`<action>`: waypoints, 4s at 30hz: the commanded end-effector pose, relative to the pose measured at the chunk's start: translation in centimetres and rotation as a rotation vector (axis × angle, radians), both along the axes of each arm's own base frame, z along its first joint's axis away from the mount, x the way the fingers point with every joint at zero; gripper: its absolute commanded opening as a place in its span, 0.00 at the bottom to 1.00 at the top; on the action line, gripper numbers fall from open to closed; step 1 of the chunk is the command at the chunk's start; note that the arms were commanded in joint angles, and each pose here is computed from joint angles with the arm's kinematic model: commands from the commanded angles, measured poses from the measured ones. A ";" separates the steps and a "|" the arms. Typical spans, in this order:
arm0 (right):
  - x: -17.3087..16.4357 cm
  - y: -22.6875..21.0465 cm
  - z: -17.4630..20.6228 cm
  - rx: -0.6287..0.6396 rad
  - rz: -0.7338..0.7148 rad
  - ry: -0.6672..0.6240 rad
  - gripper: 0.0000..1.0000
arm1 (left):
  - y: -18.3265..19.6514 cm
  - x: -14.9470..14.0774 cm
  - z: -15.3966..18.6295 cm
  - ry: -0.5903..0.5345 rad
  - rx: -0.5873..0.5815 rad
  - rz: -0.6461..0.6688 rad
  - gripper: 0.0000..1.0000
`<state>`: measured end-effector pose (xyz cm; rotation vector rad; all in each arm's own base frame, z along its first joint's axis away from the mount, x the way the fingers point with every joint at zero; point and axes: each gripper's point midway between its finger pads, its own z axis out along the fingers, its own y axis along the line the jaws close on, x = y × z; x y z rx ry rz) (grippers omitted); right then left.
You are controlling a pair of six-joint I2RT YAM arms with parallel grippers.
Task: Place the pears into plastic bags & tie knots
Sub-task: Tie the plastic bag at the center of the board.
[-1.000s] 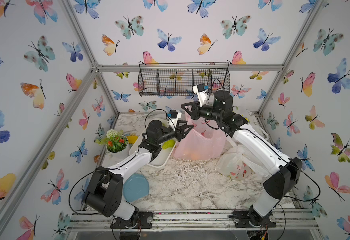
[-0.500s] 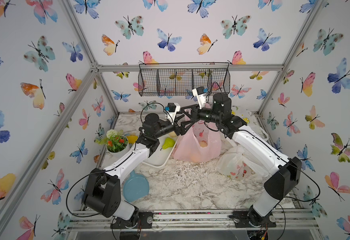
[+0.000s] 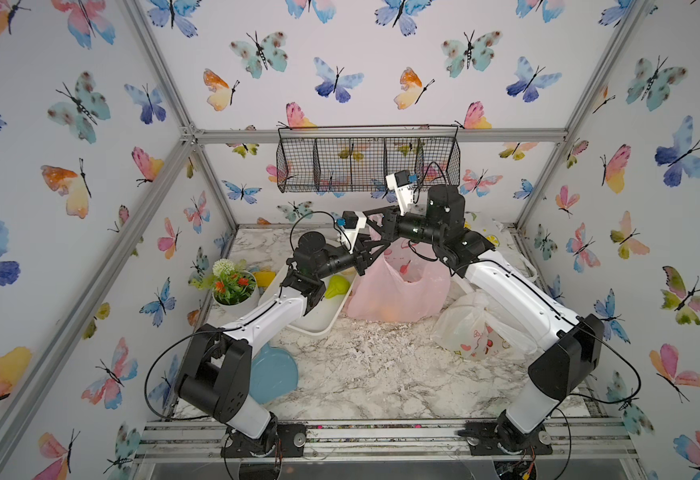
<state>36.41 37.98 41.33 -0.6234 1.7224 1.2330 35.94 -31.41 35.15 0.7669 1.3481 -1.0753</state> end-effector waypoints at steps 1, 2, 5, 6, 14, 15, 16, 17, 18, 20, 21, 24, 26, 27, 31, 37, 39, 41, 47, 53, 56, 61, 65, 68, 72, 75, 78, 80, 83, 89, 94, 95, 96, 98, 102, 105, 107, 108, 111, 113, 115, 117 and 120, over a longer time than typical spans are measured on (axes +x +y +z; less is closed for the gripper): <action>-1.2 -1.0 4.1 0.026 0.004 -0.091 0.28 | 0.2 -0.3 0.5 -0.007 -0.019 -0.014 0.00; -0.8 -2.0 4.3 0.006 -0.022 -0.100 0.40 | 0.7 0.0 0.5 0.005 -0.024 0.001 0.00; 1.0 -7.3 3.7 -0.054 -0.157 -0.131 0.55 | 1.9 0.7 0.7 0.044 -0.022 0.043 0.00; 1.2 -8.9 3.3 -0.077 -0.192 -0.144 0.59 | 2.0 0.7 0.8 0.050 -0.017 0.048 0.00; 1.2 -18.4 -2.2 -0.423 -0.489 -0.191 0.91 | 2.9 1.0 0.9 0.071 0.024 0.093 0.00; 1.2 -18.9 -3.5 -0.462 -0.499 -0.186 0.93 | 3.1 1.0 0.9 0.073 0.028 0.096 0.00; 1.4 -19.4 -4.6 -0.486 -0.515 -0.179 0.94 | 3.1 1.1 0.9 0.075 0.031 0.098 0.00; 1.7 -19.7 -5.7 -0.501 -0.519 -0.168 0.95 | 3.3 1.0 0.9 0.074 0.031 0.099 0.00; 2.0 -19.6 -6.6 -0.502 -0.513 -0.157 0.95 | 3.4 1.0 1.0 0.073 0.031 0.100 0.00; 2.9 -19.7 -7.3 -0.483 -0.528 -0.156 0.96 | 3.4 0.8 1.0 0.074 0.033 0.093 0.00; 3.4 -19.7 -7.4 -0.460 -0.531 -0.165 0.97 | 3.4 0.8 0.8 0.078 0.037 0.093 0.00; 5.0 -19.2 -7.1 -0.388 -0.511 -0.209 0.98 | 3.5 0.6 0.5 0.088 0.045 0.085 0.00; 5.6 -19.0 -7.5 -0.389 -0.502 -0.245 0.98 | 3.6 0.5 0.4 0.093 0.053 0.079 0.00; 5.8 -18.9 -7.9 -0.377 -0.486 -0.262 0.99 | 3.7 0.5 0.3 0.095 0.059 0.081 0.00; 6.7 -18.0 -9.5 -0.337 -0.412 -0.291 0.99 | 4.2 0.5 0.2 0.104 0.066 0.079 0.00; 8.8 -18.5 -11.2 -0.228 -0.337 -0.249 0.97 | 4.3 -0.1 0.0 0.112 0.076 0.061 0.00; 9.4 -18.1 -11.4 -0.243 -0.314 -0.245 0.97 | 4.2 -0.2 -0.2 0.117 0.079 0.056 0.00; 9.5 -17.7 -11.5 -0.237 -0.273 -0.247 0.97 | 4.2 -0.3 -0.5 0.124 0.083 0.053 0.00; 10.1 -16.1 -13.0 -0.218 -0.159 -0.203 0.95 | 4.3 -0.7 -0.9 0.132 0.091 0.050 0.00; 11.2 -15.3 -13.4 -0.200 -0.119 -0.187 0.80 | 4.4 -0.8 -1.2 0.143 0.098 0.051 0.00; 10.9 -15.4 -12.5 -0.180 -0.127 -0.202 0.57 | 4.6 -0.5 -1.2 0.155 0.106 0.071 0.00; 8.8 -16.3 -11.1 -0.138 -0.178 -0.197 0.16 | 4.8 1.7 -1.4 0.323 0.143 0.067 0.00; 5.8 -17.0 -10.3 -0.130 -0.225 -0.194 0.06 | 3.7 2.5 -3.4 0.485 0.254 0.004 0.00; 3.0 -16.7 -9.8 -0.177 -0.243 -0.192 0.03 | 3.4 2.1 -3.2 0.515 0.290 -0.013 0.00; -0.8 -15.6 -9.8 -0.292 -0.242 -0.208 0.03 | 2.5 0.4 -1.9 0.503 0.317 -0.120 0.00; -2.7 -14.8 -11.5 -0.410 -0.226 -0.201 0.03 | 1.5 -0.3 -2.8 0.499 0.375 -0.163 0.00; -3.9 -13.5 -13.7 -0.534 -0.189 -0.199 0.03 | 0.6 -0.9 -4.6 0.515 0.430 -0.212 0.00; -4.2 -12.5 -14.9 -0.623 -0.161 -0.213 0.03 | 0.2 -1.3 -5.5 0.517 0.464 -0.244 0.00; -4.3 -11.5 -16.3 -0.747 -0.121 -0.224 0.03 | -0.1 -2.1 -5.9 0.495 0.478 -0.302 0.00; -4.6 -9.4 -16.6 -0.815 -0.049 -0.259 0.03 | -0.5 -3.1 -6.9 0.468 0.509 -0.368 0.09; -4.2 -8.5 -17.2 -0.823 -0.019 -0.241 0.03 | -0.8 -4.8 -6.9 0.423 0.512 -0.441 0.34; -4.2 -8.4 -17.2 -0.823 -0.016 -0.239 0.03 | -0.7 -5.0 -6.8 0.409 0.513 -0.445 0.38; -4.2 -8.3 -17.2 -0.820 -0.010 -0.240 0.03 | -0.6 -5.2 -6.7 0.392 0.513 -0.449 0.43; -4.3 -8.1 -17.3 -0.817 0.005 -0.231 0.04 | -0.4 -5.2 -6.3 0.368 0.507 -0.442 0.50; -4.8 -7.7 -17.3 -0.803 0.034 -0.223 0.07 | -0.2 -4.5 -5.7 0.344 0.485 -0.420 0.60; -5.4 -7.5 -17.2 -0.785 0.060 -0.220 0.07 | -0.3 -3.4 -5.0 0.341 0.444 -0.378 0.60; -5.6 -7.4 -17.2 -0.776 0.072 -0.219 0.07 | -0.5 -3.1 -4.6 0.342 0.415 -0.374 0.58; -5.8 -7.3 -17.3 -0.772 0.079 -0.215 0.07 | -0.7 -2.9 -4.4 0.344 0.398 -0.375 0.56; -5.7 -7.3 -17.5 -0.774 0.084 -0.207 0.07 | -0.9 -3.2 -3.9 0.342 0.372 -0.398 0.53; -5.7 -7.2 -17.5 -0.771 0.086 -0.208 0.07 | -1.2 -3.4 -3.7 0.337 0.365 -0.407 0.50; -5.8 -7.0 -17.4 -0.763 0.096 -0.205 0.07 | -1.4 -3.5 -3.5 0.333 0.357 -0.416 0.44; -5.8 -6.8 -17.2 -0.752 0.101 -0.206 0.07 | -1.5 -3.4 -3.4 0.331 0.344 -0.417 0.37; -5.7 -6.8 -16.8 -0.740 0.090 -0.206 0.10 | -1.5 -3.4 -3.4 0.328 0.333 -0.416 0.13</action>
